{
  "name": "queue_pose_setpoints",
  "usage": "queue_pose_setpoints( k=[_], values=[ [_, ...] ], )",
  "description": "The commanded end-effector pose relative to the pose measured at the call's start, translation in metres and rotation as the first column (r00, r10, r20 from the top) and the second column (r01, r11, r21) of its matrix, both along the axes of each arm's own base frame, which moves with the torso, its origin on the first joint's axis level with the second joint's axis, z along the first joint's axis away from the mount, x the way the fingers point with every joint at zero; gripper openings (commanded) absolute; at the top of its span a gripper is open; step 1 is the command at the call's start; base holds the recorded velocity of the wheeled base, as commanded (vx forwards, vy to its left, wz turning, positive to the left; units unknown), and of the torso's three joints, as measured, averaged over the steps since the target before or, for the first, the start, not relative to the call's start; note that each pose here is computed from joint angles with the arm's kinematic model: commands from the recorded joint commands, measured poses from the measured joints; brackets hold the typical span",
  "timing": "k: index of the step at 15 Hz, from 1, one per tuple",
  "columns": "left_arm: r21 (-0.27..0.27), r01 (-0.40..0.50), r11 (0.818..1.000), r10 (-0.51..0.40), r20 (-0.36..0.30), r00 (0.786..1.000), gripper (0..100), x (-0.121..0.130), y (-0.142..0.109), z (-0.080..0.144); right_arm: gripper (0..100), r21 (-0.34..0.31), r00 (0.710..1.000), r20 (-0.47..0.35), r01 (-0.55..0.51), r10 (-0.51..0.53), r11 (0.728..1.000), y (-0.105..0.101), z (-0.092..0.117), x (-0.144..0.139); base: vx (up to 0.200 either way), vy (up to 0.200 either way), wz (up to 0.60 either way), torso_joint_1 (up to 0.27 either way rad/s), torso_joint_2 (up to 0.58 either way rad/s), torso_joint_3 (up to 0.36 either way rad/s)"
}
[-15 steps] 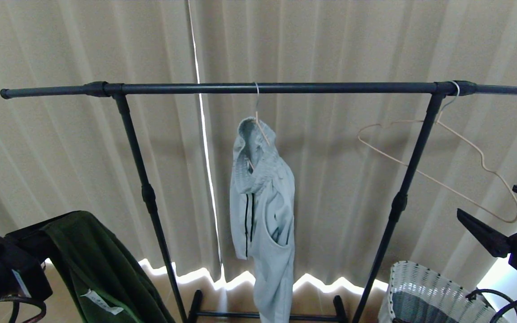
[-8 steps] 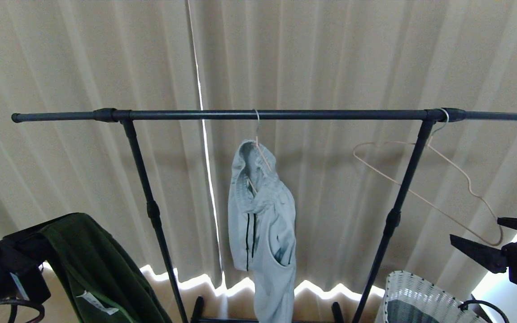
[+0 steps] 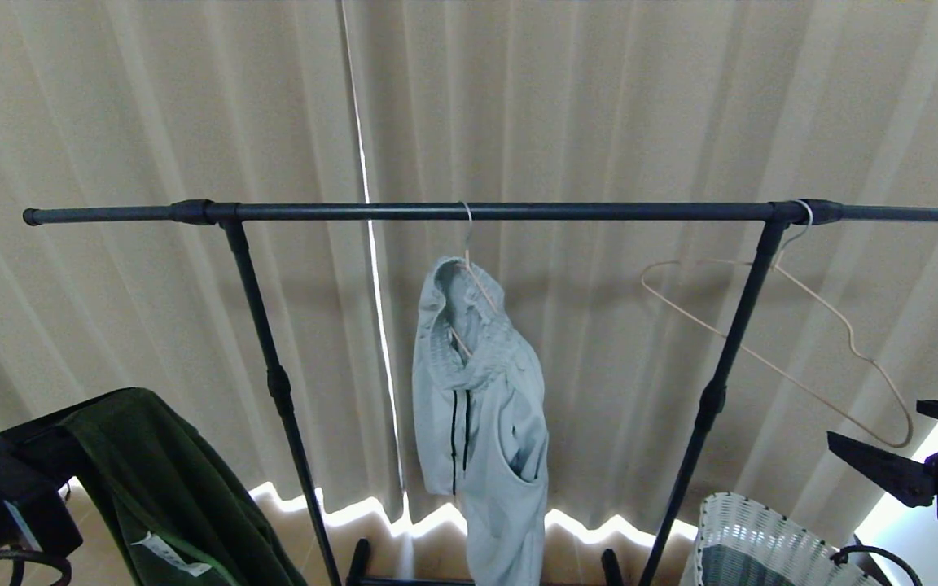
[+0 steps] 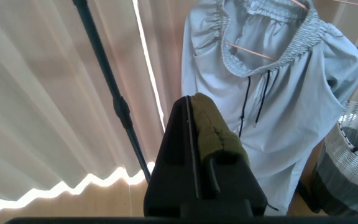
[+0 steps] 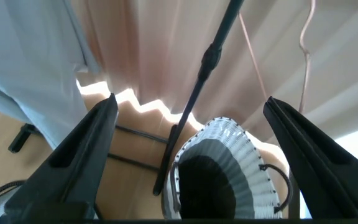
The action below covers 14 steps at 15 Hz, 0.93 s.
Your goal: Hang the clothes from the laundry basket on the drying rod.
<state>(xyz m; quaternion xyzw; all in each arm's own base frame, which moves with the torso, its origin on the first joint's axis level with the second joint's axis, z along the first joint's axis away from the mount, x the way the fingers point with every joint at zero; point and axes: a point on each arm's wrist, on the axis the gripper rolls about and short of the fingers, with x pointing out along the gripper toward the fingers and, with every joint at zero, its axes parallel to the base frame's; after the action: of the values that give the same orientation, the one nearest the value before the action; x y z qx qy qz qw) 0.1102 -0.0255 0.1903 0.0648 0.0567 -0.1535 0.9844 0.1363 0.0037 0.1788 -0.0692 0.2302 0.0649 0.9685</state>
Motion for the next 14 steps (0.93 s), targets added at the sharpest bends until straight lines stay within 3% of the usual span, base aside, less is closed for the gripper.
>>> queue_pose_setpoints(
  k=[1,4,7,8,10,14],
  values=[
    [-0.006,-0.009,1.000,0.009,-0.004,1.000,0,0.000,0.001,-0.001,100,0.000,1.000,-0.021,0.007,-0.007,1.000,-0.001,-0.007,-0.003,0.000,0.000,0.00,0.000,0.00,0.000],
    [-0.008,-0.013,1.000,0.012,-0.003,1.000,0,0.000,0.001,-0.001,100,-0.003,1.000,0.002,0.007,-0.007,1.000,-0.001,-0.001,-0.003,0.000,0.000,0.00,0.000,0.00,0.000],
    [-0.009,-0.012,1.000,0.012,0.000,1.000,0,-0.001,0.002,0.000,100,-0.002,0.999,-0.044,0.004,-0.004,1.000,-0.001,-0.016,-0.008,0.000,0.000,0.00,0.000,0.00,0.000],
    [-0.010,-0.016,1.000,0.016,-0.001,1.000,0,-0.001,0.002,0.000,100,-0.021,1.000,0.013,-0.009,0.009,1.000,-0.001,-0.013,-0.010,0.000,0.000,0.00,0.000,0.00,0.000],
    [-0.011,-0.016,1.000,0.016,-0.004,1.000,0,-0.001,0.002,-0.001,100,-0.030,0.999,0.046,-0.014,0.015,0.999,-0.001,-0.011,-0.009,0.000,0.000,0.00,0.000,0.00,0.000],
    [-0.011,-0.014,1.000,0.014,-0.003,1.000,0,0.000,0.002,0.000,100,-0.028,0.998,0.055,0.004,-0.003,1.000,-0.002,-0.012,-0.012,0.000,0.000,0.00,0.000,0.00,0.000]
  ],
)
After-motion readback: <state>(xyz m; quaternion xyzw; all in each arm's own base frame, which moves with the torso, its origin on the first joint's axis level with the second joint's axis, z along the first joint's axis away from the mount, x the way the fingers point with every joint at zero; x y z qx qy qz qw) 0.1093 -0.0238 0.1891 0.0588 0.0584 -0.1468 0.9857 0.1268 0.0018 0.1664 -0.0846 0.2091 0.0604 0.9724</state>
